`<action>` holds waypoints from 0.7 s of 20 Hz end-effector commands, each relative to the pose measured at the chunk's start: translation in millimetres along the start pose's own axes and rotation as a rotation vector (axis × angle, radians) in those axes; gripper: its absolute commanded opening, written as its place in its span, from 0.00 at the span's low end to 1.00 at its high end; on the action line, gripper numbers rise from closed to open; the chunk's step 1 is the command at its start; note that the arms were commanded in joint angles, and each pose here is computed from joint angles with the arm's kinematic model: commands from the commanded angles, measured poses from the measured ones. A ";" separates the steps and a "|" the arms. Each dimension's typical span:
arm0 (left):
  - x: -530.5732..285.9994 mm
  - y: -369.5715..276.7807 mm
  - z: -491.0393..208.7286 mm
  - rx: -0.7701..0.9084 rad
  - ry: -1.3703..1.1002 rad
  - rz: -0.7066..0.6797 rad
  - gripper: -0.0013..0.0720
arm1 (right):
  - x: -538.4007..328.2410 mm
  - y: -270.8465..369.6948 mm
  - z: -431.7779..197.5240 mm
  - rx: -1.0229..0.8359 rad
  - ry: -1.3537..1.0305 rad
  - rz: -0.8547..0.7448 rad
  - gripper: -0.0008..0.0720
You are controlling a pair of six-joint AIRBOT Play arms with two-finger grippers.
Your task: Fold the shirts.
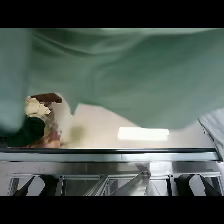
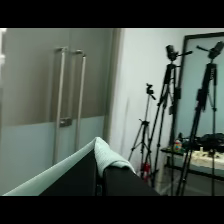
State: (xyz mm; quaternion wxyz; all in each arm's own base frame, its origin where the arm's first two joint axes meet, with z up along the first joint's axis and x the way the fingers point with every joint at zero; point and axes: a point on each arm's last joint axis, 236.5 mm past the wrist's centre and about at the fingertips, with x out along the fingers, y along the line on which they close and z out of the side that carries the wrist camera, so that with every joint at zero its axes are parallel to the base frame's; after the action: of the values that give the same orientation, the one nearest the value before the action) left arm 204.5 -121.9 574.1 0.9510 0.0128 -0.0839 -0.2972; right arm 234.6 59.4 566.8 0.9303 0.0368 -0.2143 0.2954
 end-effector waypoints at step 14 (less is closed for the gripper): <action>112.1 128.5 -522.3 -0.976 0.921 -0.128 0.05 | -86.5 -151.2 -528.4 0.855 0.937 -0.475 0.03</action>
State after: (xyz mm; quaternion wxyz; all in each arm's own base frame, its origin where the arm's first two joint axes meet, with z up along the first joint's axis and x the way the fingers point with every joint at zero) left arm 421.0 -75.2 202.5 0.8166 -0.2811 0.3775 -0.3342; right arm 429.2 -11.9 169.4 0.8933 0.3074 0.2872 0.1584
